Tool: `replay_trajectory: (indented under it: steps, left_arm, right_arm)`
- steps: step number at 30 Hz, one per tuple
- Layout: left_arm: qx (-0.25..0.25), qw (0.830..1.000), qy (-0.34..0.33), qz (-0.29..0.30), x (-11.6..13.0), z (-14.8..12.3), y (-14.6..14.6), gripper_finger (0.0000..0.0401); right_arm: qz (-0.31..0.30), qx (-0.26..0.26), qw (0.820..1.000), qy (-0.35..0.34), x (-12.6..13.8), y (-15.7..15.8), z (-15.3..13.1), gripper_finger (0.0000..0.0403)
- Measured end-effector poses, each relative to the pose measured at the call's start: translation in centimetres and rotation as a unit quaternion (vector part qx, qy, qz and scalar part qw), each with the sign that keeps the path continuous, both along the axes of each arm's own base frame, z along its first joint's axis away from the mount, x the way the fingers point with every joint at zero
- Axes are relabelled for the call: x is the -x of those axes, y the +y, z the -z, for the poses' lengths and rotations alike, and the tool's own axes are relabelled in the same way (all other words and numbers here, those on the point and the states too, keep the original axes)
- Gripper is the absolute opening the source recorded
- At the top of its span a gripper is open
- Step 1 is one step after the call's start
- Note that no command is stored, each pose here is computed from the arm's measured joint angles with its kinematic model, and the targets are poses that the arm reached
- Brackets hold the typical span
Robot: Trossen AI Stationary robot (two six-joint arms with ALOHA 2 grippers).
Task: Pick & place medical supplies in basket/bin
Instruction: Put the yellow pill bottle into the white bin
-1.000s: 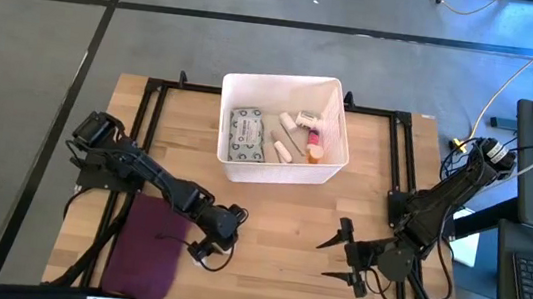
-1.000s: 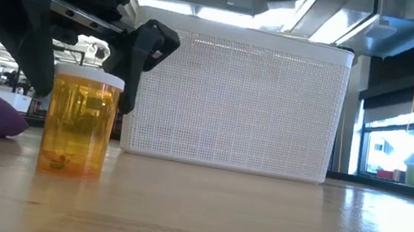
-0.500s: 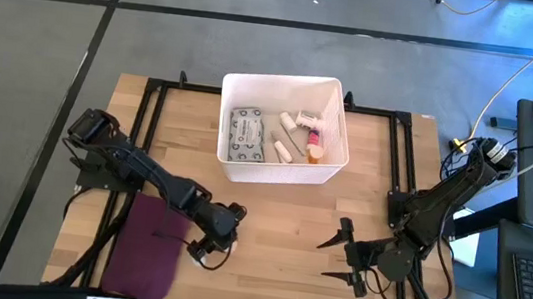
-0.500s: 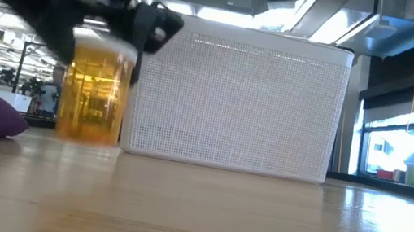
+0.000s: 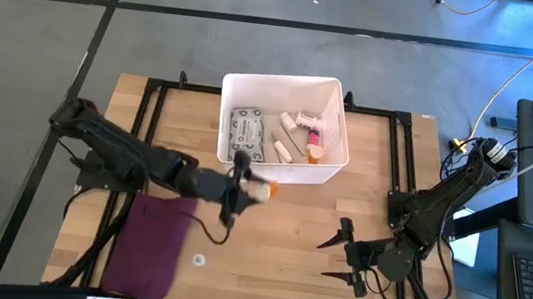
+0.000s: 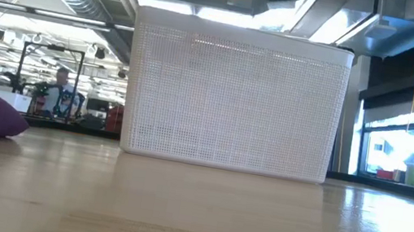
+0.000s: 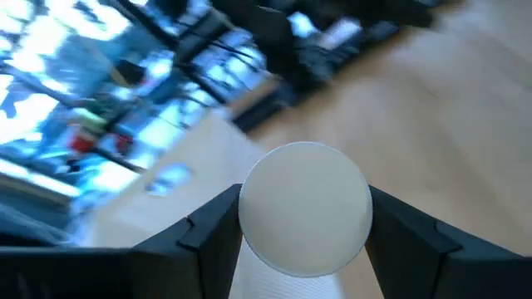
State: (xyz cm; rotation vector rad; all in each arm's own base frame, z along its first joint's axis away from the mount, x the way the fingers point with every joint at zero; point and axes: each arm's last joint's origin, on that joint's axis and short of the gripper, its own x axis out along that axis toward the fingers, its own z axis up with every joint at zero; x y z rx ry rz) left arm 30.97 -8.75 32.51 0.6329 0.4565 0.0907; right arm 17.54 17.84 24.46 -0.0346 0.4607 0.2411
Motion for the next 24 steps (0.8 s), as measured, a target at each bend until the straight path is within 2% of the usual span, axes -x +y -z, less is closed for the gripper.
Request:
replay_trajectory:
  steps: [6, 13, 19, 24]
  left_arm:
    - [0.005, 0.998, -0.047, -0.038, -1.0, -2.7, 3.8, 0.0213]
    - [0.061, 0.994, -0.083, -0.029, -1.8, -3.6, 10.1, 0.0213]
    - [0.114, 0.985, -0.122, -0.038, -3.1, -2.7, 15.7, 0.0213]
    - [0.158, 0.978, -0.131, -0.027, -4.9, -0.1, 19.6, 0.0213]
  right_arm:
    - [0.004, -0.004, 1.000, 0.005, 0.0, 0.0, 0.1, 0.0304]
    - [0.003, -0.003, 1.000, 0.005, 0.0, 0.0, 0.1, 0.0304]
    - [0.003, 0.006, 1.000, 0.012, 0.1, -0.1, 0.3, 0.0304]
    - [0.003, 0.006, 1.000, 0.012, 0.1, -0.1, 0.3, 0.0304]
